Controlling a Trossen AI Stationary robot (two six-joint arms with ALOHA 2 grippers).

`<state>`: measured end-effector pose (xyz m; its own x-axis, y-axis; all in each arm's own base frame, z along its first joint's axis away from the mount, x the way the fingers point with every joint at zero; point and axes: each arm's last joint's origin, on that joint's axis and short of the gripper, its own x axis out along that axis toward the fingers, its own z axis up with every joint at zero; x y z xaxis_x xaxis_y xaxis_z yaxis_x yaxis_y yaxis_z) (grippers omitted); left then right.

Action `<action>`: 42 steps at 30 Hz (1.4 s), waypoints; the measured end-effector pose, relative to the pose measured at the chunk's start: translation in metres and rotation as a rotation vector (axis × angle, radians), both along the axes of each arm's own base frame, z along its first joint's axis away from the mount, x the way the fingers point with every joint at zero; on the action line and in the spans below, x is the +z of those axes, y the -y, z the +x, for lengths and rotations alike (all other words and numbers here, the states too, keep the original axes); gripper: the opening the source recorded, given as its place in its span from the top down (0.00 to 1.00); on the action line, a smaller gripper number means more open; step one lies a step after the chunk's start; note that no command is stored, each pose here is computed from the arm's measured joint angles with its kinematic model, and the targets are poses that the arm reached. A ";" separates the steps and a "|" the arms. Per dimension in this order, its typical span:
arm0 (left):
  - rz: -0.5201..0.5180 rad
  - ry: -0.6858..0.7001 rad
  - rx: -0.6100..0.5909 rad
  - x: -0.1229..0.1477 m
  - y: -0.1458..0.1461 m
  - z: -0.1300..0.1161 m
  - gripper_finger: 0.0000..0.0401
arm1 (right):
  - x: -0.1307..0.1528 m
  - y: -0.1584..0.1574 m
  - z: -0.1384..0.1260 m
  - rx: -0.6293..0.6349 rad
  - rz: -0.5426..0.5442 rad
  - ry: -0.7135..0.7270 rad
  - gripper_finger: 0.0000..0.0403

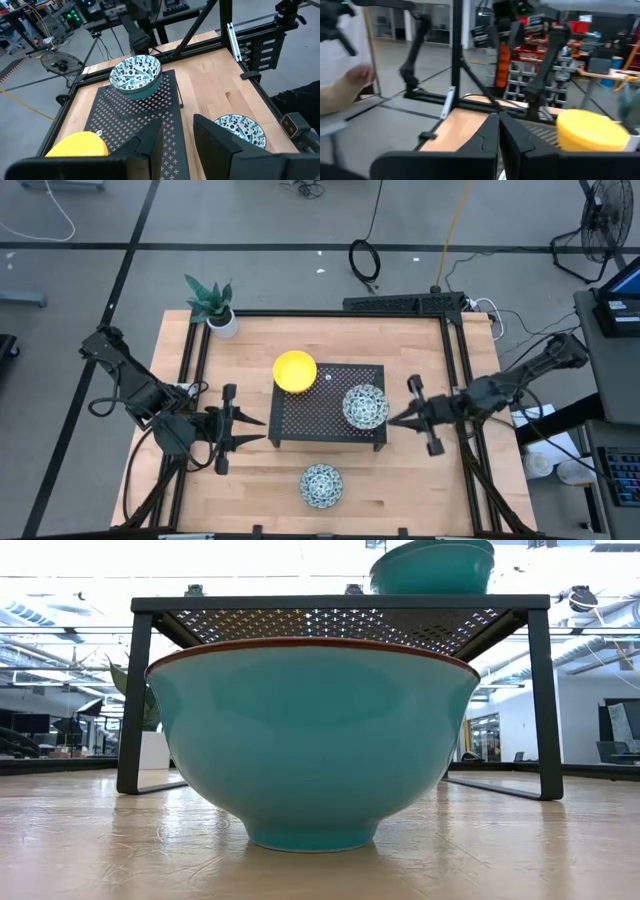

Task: Pick & Place Mini bowls
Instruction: Stack the white patterned bowl on top of the white patterned bowl on the shelf

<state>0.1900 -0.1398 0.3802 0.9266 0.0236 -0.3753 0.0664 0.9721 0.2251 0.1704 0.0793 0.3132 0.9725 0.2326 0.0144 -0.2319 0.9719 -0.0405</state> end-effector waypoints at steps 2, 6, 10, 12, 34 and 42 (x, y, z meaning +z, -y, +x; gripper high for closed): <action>0.000 0.000 -0.001 0.000 0.000 0.000 0.72 | -0.012 -0.001 -0.009 0.026 0.001 0.006 1.00; 0.000 0.000 -0.001 0.000 0.000 0.000 0.72 | -0.035 0.000 -0.018 0.045 -0.029 0.058 1.00; 0.000 0.000 0.000 0.000 0.000 0.000 0.72 | -0.051 0.005 -0.027 0.044 -0.020 0.117 1.00; -0.001 0.001 0.000 0.000 0.000 0.000 0.72 | -0.060 0.007 -0.031 0.044 -0.026 0.121 1.00; -0.347 0.338 -0.260 0.029 0.029 0.036 0.72 | -0.074 0.018 -0.049 0.033 -0.004 0.199 1.00; -0.125 -0.008 -0.156 -0.035 0.097 0.107 0.72 | -0.074 0.018 -0.049 0.035 0.005 0.193 1.00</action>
